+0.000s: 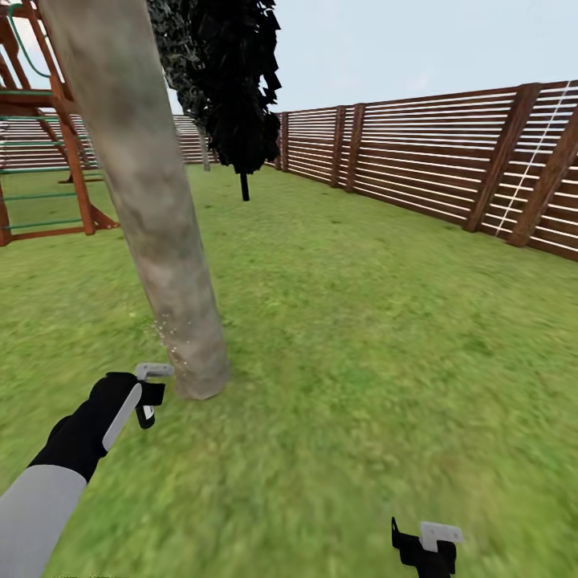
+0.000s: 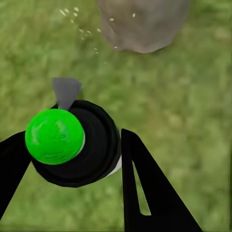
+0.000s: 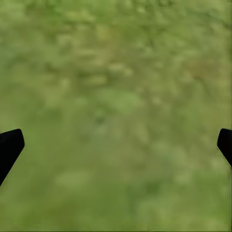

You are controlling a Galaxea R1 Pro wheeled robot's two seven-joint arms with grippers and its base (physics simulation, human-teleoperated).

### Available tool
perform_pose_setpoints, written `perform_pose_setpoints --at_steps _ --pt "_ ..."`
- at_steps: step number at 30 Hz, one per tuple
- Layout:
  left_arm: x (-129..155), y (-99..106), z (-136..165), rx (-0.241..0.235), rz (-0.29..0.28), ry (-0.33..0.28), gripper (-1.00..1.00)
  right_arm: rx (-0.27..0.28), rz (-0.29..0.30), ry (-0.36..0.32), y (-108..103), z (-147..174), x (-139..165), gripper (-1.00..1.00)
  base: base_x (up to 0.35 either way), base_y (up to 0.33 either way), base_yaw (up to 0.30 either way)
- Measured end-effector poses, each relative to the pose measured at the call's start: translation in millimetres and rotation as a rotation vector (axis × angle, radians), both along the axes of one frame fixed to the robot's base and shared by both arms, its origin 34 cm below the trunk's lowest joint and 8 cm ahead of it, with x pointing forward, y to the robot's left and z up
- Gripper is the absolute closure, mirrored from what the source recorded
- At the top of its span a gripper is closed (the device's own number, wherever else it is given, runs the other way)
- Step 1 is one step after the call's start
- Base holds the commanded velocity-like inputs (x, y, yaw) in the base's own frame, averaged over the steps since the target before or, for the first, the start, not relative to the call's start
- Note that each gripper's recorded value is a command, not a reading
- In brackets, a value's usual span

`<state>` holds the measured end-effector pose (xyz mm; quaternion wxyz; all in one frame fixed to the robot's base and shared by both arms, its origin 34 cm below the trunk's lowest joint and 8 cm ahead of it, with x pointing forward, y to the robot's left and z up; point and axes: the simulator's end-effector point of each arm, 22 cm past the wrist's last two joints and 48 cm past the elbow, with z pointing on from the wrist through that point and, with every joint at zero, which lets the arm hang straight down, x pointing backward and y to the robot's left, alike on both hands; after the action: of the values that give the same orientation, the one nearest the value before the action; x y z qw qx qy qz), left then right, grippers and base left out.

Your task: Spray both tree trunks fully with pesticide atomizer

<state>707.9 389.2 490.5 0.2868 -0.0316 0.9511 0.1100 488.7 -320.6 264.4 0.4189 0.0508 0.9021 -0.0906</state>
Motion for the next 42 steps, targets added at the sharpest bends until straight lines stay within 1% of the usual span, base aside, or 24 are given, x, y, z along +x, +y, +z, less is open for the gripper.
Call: perform_pose_setpoints --at_steps 8,14,17,21,22,23,24,25,26,27,28,29,30,31,32,33,35,37,42 --pt "-0.1 0.6 0.1 0.001 0.001 0.0 1.0 0.0 0.0 0.0 0.1 0.0 0.0 -1.0 0.15 -0.26 0.25" --pt "1.3 0.7 3.4 -0.001 0.002 -0.006 1.0 0.0 0.0 0.0 0.0 0.1 0.2 -1.0 0.128 -0.245 0.015" --pt "2.7 -1.4 6.5 -0.003 -0.002 -0.011 1.0 0.0 0.0 0.0 0.0 0.1 0.1 -1.0 -0.146 -0.228 0.0" --pt "6.9 -3.3 11.6 -0.005 -0.005 -0.019 1.0 0.0 -0.001 0.0 -0.1 0.1 0.1 -1.0 -0.125 -0.041 0.0" --pt "7.7 -8.1 11.8 -0.015 -0.008 -0.016 1.0 0.0 -0.001 0.0 -0.2 0.1 0.1 -1.0 -0.023 -0.006 0.0" --pt "8.0 -18.9 10.8 -0.032 -0.016 -0.008 1.0 0.0 -0.001 0.0 -0.1 0.0 0.0 -1.0 -0.008 -0.002 0.0" --pt "10.1 -47.2 15.9 -0.046 -0.043 0.0 1.0 0.0 0.0 0.0 -0.1 0.1 -0.1 -1.0 -0.004 -0.001 0.0" --pt "12.9 -63.8 20.9 -0.073 -0.05 -0.011 1.0 0.0 0.0 0.0 -0.1 0.1 0.0 -1.0 -0.002 -0.001 0.0" --pt "13.6 -59.0 26.1 -0.035 -0.042 -0.015 1.0 0.0 0.0 0.0 0.0 0.1 0.2 -1.0 -0.001 0.0 0.0" --pt "14.5 -57.4 28.7 -0.034 -0.033 -0.019 1.0 0.0 0.0 -0.001 0.0 0.1 0.2 -1.0 0.0 0.0 0.0" --pt "14.6 -37.3 33.2 -0.036 0.022 -0.026 1.0 0.0 0.0 -0.001 0.0 0.2 0.2 -1.0 0.0 0.0 0.005" --pt "11.0 -10.1 35.8 -0.051 0.092 -0.034 1.0 0.0 0.0 -0.001 0.1 0.2 0.3 -1.0 0.0 0.0 0.099" --pt "4.8 19.3 37.8 -0.043 0.14 -0.036 1.0 0.0 -0.001 -0.001 -0.1 0.2 0.4 -1.0 0.0 0.0 0.2" --pt "0.4 39.0 40.3 -0.02 0.164 -0.035 1.0 0.0 0.0 -0.001 0.0 0.2 0.3 -1.0 0.0 0.0 0.238" --pt "-0.1 41.8 40.5 -0.03 0.17 -0.038 1.0 0.0 0.0 -0.001 0.3 0.1 0.2 -1.0 0.0 0.0 0.257" --pt "-0.3 42.8 40.7 -0.03 0.17 -0.04 1.0 0.0 -0.001 0.0 0.2 0.1 0.1 -1.0 0.0 0.0 0.271" --pt "1.3 34.7 39.0 -0.008 0.137 -0.033 1.0 0.001 -0.001 -0.001 0.6 0.1 0.2 -1.0 0.0 0.0 0.275" --pt "2.9 29.2 40.0 0.004 0.118 -0.033 1.0 0.001 -0.001 0.0 0.8 0.0 0.1 -1.0 0.069 0.0 0.275" --pt "1.8 28.7 38.0 0.012 0.113 -0.025 1.0 0.001 -0.001 -0.001 0.6 0.2 0.4 -1.0 0.265 -0.114 0.062"
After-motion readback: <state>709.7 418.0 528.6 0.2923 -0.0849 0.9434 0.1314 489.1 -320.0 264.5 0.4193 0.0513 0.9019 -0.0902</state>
